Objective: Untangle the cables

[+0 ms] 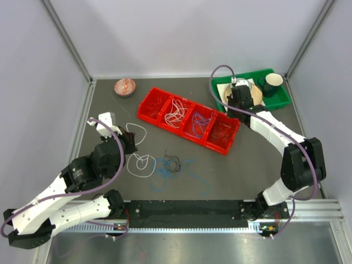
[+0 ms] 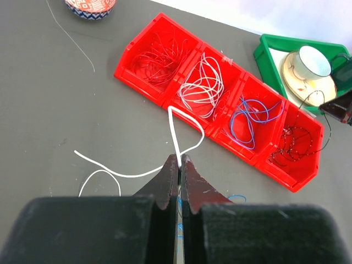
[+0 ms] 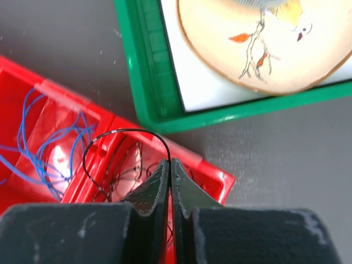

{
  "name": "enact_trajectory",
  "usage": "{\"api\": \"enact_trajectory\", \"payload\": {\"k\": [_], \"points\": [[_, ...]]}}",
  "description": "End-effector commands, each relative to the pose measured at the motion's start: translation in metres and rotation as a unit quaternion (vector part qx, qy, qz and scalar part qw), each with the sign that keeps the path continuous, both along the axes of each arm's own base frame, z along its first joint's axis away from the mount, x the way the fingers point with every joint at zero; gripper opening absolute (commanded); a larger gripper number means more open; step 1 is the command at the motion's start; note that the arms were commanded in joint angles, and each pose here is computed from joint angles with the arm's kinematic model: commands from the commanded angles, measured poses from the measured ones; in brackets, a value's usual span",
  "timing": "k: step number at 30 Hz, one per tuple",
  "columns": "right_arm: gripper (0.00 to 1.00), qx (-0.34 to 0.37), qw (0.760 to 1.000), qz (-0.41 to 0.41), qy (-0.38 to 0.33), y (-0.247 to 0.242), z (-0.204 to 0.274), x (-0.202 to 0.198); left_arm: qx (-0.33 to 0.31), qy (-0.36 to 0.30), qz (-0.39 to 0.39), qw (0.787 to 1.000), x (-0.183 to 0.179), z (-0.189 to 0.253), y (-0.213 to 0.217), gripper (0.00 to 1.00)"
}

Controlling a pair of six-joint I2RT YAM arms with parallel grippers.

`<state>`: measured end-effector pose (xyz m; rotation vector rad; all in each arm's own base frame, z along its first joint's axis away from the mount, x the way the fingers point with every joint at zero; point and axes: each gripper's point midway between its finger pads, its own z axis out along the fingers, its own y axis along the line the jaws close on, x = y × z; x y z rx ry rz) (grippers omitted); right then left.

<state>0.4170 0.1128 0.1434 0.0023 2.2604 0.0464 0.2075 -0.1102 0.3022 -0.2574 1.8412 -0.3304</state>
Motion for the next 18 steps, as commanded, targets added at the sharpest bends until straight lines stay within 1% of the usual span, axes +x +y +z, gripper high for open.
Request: {"api": "enact_trajectory", "payload": {"k": [1,3,7,11,17,18], "points": [[0.0,0.02,1.0,0.002,-0.023,0.01,0.011,-0.014,-0.013,-0.007,-0.004,1.0,0.001,0.003,-0.004,0.0],[0.0,0.023,1.0,0.003,-0.011,0.013,0.002,-0.02,-0.013,-0.005,-0.007,1.0,0.001,0.002,-0.005,0.0],[0.0,0.015,0.999,-0.003,0.033,0.015,-0.04,-0.024,-0.015,-0.002,-0.013,1.0,0.001,0.0,-0.009,0.0],[0.0,0.001,0.998,0.001,0.06,0.02,-0.069,-0.025,-0.017,-0.003,-0.011,1.0,-0.001,0.001,-0.006,0.0],[0.0,-0.013,0.998,0.003,0.068,0.027,-0.084,-0.021,-0.016,-0.001,-0.008,1.0,-0.002,0.0,-0.002,0.0],[0.06,-0.012,0.998,0.002,0.063,0.028,-0.08,-0.019,-0.017,0.0,-0.008,1.0,-0.002,0.0,-0.002,0.0]]}}
